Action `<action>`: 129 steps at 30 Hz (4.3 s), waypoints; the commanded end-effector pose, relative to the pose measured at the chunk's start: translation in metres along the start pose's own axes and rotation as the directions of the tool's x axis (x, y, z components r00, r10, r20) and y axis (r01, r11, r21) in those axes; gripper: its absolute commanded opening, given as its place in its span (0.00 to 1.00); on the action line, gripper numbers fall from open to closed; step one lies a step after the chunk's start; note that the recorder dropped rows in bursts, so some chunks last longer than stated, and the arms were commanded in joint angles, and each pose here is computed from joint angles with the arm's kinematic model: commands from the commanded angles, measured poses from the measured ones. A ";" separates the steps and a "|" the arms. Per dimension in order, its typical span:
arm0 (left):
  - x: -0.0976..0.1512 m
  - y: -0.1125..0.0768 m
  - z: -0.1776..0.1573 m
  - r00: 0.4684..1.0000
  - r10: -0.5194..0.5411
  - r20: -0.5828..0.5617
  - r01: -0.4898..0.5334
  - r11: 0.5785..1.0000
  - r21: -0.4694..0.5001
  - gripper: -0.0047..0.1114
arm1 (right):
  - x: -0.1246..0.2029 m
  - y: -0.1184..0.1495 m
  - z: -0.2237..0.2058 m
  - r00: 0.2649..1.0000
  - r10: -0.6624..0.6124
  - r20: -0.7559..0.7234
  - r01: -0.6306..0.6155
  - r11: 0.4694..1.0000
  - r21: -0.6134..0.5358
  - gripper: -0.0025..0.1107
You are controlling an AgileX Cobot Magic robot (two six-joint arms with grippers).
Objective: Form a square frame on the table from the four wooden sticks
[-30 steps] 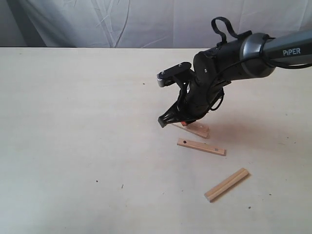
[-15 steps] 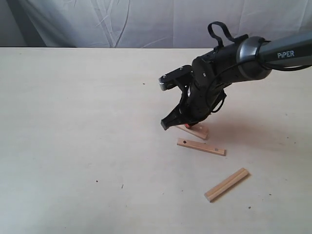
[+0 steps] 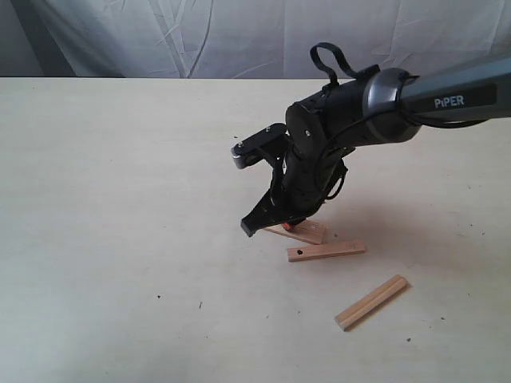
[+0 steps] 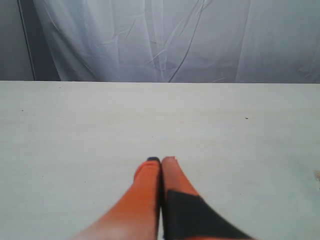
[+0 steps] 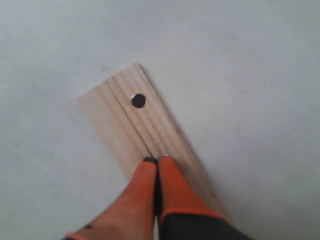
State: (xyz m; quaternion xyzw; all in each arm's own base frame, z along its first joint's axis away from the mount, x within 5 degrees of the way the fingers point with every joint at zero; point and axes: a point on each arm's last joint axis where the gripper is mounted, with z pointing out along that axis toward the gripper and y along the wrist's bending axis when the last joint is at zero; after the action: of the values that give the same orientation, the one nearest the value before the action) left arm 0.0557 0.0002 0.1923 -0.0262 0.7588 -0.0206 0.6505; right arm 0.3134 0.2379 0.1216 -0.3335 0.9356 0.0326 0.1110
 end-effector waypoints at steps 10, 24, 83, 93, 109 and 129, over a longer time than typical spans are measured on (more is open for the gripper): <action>0.000 0.000 0.000 1.000 -0.002 0.009 0.002 1.000 -0.005 0.04 | -0.002 -0.010 0.009 1.000 -0.004 0.020 0.004 1.000 0.024 0.02; 0.000 0.000 0.000 1.000 -0.002 0.009 0.002 1.000 -0.005 0.04 | -0.015 -0.020 0.010 0.987 -0.087 0.138 0.067 0.987 0.146 0.02; 0.000 0.000 0.000 1.000 -0.002 0.009 0.002 1.000 -0.005 0.04 | 0.003 -0.038 -0.057 0.987 0.159 0.025 -0.159 0.987 -0.009 0.02; -0.008 -0.001 -0.001 0.993 -0.067 0.094 0.065 0.998 0.017 0.04 | 0.000 -0.039 -0.058 0.992 0.112 0.063 -0.110 0.993 -0.035 0.02; -0.052 0.004 -0.017 0.784 -0.225 0.578 0.209 0.973 0.096 0.04 | 0.007 -0.056 -0.057 0.993 0.118 0.027 -0.117 0.993 -0.023 0.02; -0.027 -0.100 0.178 0.640 0.257 -0.724 0.115 0.900 0.420 0.04 | 0.016 -0.074 -0.032 0.989 0.138 -0.052 -0.145 0.975 -0.169 0.02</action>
State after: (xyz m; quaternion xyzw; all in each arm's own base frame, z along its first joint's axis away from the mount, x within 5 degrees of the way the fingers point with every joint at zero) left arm 0.2321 -0.0771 0.2075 0.1413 0.9421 -0.1709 0.2516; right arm 0.3436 0.1643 0.1576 -0.2682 0.9535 0.1149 0.0751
